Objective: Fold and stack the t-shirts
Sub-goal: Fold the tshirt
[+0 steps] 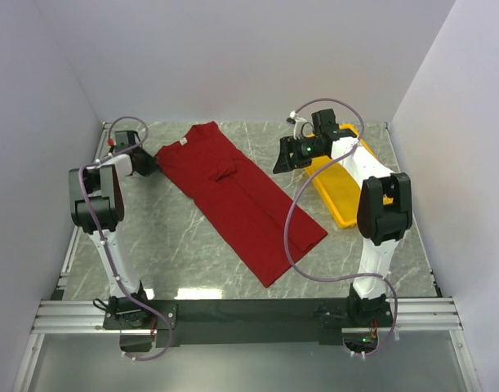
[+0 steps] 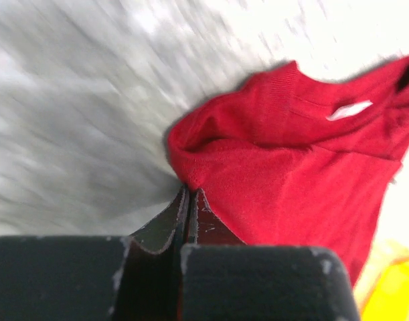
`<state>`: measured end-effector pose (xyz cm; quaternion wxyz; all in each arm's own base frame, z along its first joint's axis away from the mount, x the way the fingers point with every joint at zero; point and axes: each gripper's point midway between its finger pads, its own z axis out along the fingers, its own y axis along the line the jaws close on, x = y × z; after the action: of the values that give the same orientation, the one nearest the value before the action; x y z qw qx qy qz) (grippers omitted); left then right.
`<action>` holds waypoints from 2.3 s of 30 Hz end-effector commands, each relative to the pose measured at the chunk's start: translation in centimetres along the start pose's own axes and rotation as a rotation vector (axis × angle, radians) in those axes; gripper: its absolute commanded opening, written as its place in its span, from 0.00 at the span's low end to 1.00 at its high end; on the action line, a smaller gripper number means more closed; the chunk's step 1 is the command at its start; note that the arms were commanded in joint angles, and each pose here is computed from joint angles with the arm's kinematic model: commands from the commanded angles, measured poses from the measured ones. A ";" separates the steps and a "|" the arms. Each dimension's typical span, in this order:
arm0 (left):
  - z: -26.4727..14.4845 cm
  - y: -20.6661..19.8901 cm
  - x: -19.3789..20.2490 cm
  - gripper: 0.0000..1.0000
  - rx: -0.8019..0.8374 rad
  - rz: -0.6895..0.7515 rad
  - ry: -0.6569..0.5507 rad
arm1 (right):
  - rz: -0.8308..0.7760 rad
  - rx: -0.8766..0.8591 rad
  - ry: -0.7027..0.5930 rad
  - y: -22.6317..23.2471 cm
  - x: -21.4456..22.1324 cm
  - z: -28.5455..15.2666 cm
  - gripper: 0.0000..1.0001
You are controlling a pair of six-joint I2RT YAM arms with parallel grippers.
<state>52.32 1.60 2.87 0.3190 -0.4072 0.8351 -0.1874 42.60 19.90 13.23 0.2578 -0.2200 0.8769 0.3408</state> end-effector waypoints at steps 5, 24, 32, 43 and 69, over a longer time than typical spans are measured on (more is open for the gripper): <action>0.4 4.2 -6.1 0.01 -0.123 0.085 -0.029 | -0.041 0.010 -0.056 1.0 -1.3 -2.4 0.74; -3.3 0.7 -13.0 0.58 -0.025 0.173 -0.134 | -0.593 -0.118 0.113 0.7 3.2 -3.4 0.76; -15.5 -3.6 -4.7 0.84 0.160 0.349 -0.177 | -1.204 -0.340 0.166 2.3 10.0 -5.0 0.80; -23.7 -1.1 12.8 0.99 0.336 0.141 -0.041 | -1.305 -0.367 0.198 2.3 14.1 -5.2 0.80; -25.4 6.6 40.7 0.84 -0.081 -0.298 0.436 | -1.318 -0.261 0.206 2.7 17.5 -5.7 0.78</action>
<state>12.59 -25.55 3.74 0.1069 -0.3959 0.8567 -0.3129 26.22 13.78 7.05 0.2877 -0.7709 0.5305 0.2038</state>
